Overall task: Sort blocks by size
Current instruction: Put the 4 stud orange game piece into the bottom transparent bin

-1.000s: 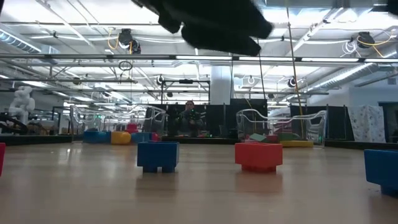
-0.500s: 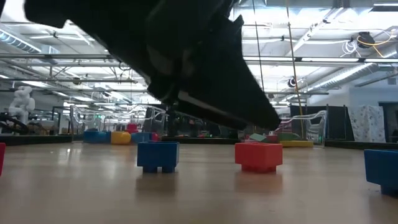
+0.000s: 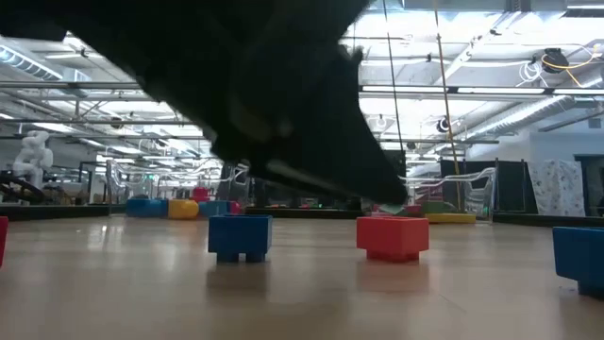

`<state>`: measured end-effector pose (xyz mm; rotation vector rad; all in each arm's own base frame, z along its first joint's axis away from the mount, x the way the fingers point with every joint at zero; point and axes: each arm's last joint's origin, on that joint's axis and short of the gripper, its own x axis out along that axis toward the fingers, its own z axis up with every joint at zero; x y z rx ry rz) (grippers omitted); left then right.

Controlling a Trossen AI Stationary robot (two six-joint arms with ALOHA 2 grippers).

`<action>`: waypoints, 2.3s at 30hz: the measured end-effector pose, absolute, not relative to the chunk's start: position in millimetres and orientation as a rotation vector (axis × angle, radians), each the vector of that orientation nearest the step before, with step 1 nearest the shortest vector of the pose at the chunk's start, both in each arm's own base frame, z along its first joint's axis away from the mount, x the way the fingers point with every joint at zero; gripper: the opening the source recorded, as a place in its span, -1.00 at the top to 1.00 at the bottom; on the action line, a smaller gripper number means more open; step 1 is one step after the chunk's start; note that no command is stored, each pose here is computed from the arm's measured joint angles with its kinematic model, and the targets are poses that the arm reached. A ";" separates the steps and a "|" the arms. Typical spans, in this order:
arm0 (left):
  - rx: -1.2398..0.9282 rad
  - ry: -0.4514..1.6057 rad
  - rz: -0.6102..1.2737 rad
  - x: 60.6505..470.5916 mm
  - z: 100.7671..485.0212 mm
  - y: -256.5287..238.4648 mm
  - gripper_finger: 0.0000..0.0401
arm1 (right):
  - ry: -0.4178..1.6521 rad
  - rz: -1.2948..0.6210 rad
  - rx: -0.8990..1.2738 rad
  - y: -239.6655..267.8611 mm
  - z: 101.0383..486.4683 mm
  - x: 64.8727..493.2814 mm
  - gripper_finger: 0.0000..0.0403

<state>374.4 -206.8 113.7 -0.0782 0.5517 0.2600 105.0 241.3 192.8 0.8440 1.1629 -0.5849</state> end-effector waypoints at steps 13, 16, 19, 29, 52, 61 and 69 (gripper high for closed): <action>-0.084 0.545 0.262 379.0 80.9 -210.1 -0.61 | 1.152 -0.565 0.860 243.3 193.2 105.7 -0.12; -0.079 0.533 0.277 379.4 77.9 -210.2 -0.61 | 1.135 -0.562 0.860 243.2 193.4 106.0 -0.12; -0.081 0.520 0.284 380.4 78.4 -209.7 -0.55 | 1.099 -0.557 0.860 242.9 193.8 106.9 -0.12; -0.116 0.490 0.275 383.2 80.3 -209.8 -0.04 | 1.040 -0.550 0.857 242.1 194.4 108.5 -0.12; -0.173 0.413 0.031 417.6 152.9 -198.9 0.31 | 0.478 -0.029 -0.102 255.5 222.1 165.1 -0.12; -0.395 0.361 -0.097 426.3 188.7 -175.1 0.31 | 0.436 0.024 -0.538 248.1 228.0 186.4 -0.12; -0.516 0.285 -0.214 434.7 202.0 -162.4 0.31 | 0.465 0.005 -0.662 235.2 227.5 202.7 -0.12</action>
